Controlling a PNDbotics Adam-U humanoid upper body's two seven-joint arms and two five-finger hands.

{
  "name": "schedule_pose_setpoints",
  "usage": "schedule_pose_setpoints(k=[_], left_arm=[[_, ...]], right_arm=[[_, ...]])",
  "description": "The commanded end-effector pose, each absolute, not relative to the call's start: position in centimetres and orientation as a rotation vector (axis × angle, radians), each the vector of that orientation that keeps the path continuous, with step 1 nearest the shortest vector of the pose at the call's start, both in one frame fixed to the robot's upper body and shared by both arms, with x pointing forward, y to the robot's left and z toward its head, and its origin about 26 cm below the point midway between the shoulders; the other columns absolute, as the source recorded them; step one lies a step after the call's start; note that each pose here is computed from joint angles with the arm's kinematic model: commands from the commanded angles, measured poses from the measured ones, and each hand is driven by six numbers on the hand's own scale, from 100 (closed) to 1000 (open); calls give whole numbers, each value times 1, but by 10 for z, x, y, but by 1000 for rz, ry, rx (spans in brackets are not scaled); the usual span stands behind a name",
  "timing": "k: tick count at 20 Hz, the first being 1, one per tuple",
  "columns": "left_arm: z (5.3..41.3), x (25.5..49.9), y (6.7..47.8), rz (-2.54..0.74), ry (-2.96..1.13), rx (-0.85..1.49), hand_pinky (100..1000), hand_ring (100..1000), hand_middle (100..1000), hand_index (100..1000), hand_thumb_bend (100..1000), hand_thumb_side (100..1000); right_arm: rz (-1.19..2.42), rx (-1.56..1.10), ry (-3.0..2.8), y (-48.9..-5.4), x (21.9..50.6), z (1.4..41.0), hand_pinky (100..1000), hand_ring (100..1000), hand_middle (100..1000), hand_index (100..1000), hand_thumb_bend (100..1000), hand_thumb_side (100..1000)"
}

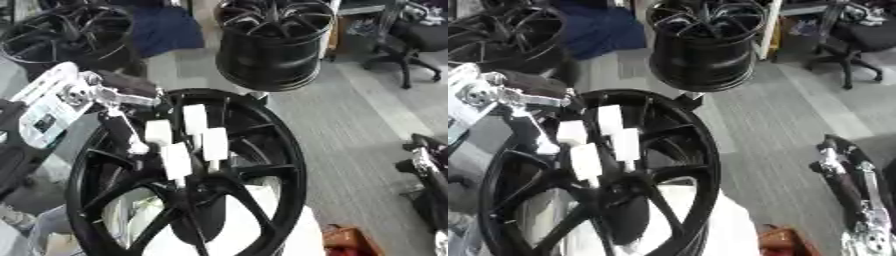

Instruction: Pull the pin out of the wheel hub.

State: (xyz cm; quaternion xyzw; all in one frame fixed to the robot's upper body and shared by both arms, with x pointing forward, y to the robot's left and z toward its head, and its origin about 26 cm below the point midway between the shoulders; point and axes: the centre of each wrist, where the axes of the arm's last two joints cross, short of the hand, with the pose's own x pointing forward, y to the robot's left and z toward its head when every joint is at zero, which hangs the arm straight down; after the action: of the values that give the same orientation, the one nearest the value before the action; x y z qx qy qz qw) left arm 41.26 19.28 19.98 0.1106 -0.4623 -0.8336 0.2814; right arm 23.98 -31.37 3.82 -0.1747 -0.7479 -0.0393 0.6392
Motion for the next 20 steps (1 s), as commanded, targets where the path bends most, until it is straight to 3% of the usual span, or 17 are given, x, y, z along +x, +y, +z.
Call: schedule_pose_setpoints(k=[1, 4, 9, 16, 20], left_arm=[[209, 413, 196, -2315, -1197, 285, 562, 518, 566, 773, 247, 182], [209, 413, 197, -2299, -1201, 278, 567, 524, 557, 764, 222, 182], [213, 411, 197, -2273, -1226, 263, 520, 473, 483, 693, 100, 184], [225, 406, 202, -2239, -1271, 242, 468, 402, 405, 613, 100, 228], [233, 404, 206, -2223, -1293, 246, 465, 398, 400, 604, 100, 204]], right_arm=[[-80, -404, -1729, -315, 242, 45, 606, 509, 648, 782, 100, 544], [-79, -404, -1729, -315, 242, 45, 606, 509, 649, 782, 100, 544], [-81, -404, -1729, -315, 242, 45, 606, 509, 648, 782, 100, 544], [-81, -406, -1728, -315, 242, 44, 606, 509, 648, 783, 100, 543], [-81, -406, -1727, -316, 242, 44, 606, 509, 648, 783, 100, 546]])
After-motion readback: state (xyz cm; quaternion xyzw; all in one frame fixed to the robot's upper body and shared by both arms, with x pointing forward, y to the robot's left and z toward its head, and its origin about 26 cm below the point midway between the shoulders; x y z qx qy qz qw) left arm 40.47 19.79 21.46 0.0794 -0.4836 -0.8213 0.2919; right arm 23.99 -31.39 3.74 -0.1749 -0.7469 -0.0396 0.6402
